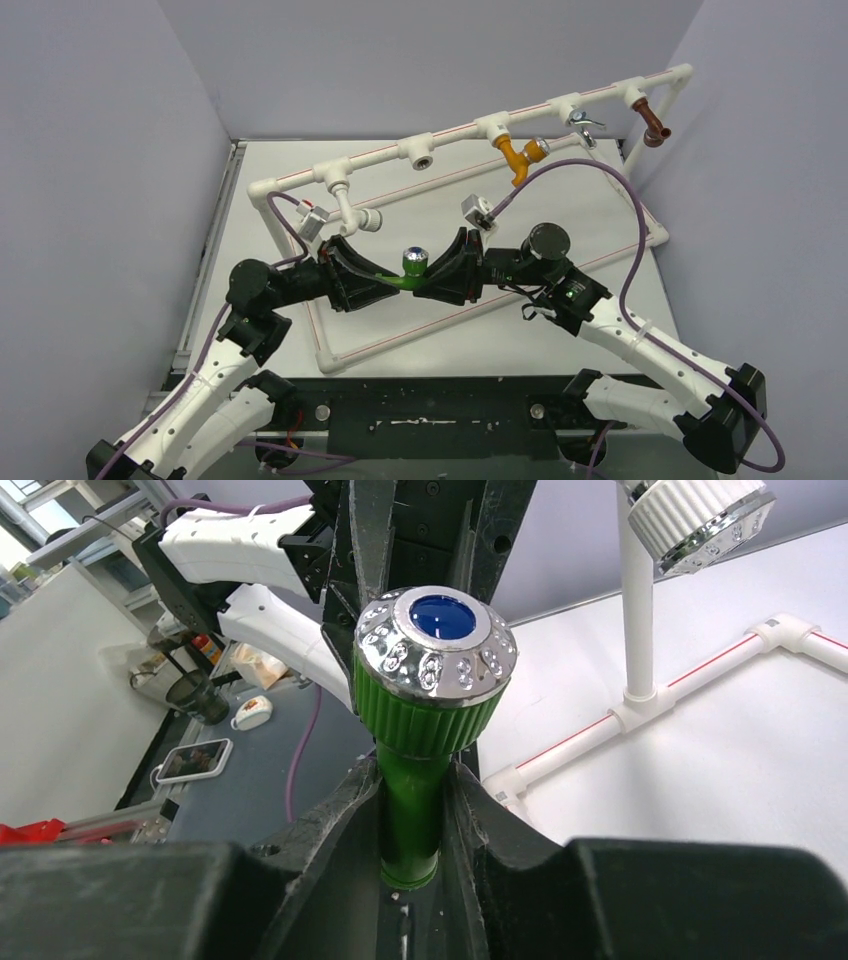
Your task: Install the water faucets
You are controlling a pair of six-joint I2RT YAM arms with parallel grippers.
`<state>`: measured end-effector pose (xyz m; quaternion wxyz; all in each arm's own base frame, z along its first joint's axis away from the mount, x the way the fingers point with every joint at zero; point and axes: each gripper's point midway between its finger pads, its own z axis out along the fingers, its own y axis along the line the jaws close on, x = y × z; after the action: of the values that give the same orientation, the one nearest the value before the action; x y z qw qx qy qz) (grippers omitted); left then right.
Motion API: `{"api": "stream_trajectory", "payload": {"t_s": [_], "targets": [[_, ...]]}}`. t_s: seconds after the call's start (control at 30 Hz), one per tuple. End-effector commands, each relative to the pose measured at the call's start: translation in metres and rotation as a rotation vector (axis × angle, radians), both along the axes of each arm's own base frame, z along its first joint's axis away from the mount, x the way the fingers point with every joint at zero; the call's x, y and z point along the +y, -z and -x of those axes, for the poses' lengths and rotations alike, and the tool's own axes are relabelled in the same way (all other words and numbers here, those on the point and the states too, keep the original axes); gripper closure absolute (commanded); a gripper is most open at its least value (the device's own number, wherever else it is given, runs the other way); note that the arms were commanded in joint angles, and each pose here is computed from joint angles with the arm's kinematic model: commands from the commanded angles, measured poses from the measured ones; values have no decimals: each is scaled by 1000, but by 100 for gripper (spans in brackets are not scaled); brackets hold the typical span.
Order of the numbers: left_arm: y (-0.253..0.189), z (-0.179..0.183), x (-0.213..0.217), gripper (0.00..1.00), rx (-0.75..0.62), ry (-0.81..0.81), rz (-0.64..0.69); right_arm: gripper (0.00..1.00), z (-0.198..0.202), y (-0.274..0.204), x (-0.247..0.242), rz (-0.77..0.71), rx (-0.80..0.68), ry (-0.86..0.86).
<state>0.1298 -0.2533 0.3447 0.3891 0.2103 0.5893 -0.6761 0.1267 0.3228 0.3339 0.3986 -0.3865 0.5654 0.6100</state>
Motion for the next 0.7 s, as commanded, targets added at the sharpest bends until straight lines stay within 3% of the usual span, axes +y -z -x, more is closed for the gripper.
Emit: {"api": "stream_trajectory", "payload": {"t_s": [0.0, 0.03, 0.17, 0.27, 0.47, 0.67], "targets": [[-14, -1, 0, 97, -56, -11, 30, 100, 5, -37, -2, -83, -130, 12], [-14, -2, 0, 90, -56, -15, 25, 100, 4, -36, -2, -80, -129, 19], [-10, -7, 0, 42, -48, -39, -7, 100, 2, -37, -4, -65, -139, 42], [-11, -10, 1, 27, -62, -70, -35, 100, -1, -39, -8, -50, -148, 72], [-24, -9, 4, 15, -107, -87, -92, 100, -13, -43, -18, 12, -184, 171], [-41, 1, 13, 13, -171, -88, -176, 100, -26, -50, -38, 96, -216, 301]]}}
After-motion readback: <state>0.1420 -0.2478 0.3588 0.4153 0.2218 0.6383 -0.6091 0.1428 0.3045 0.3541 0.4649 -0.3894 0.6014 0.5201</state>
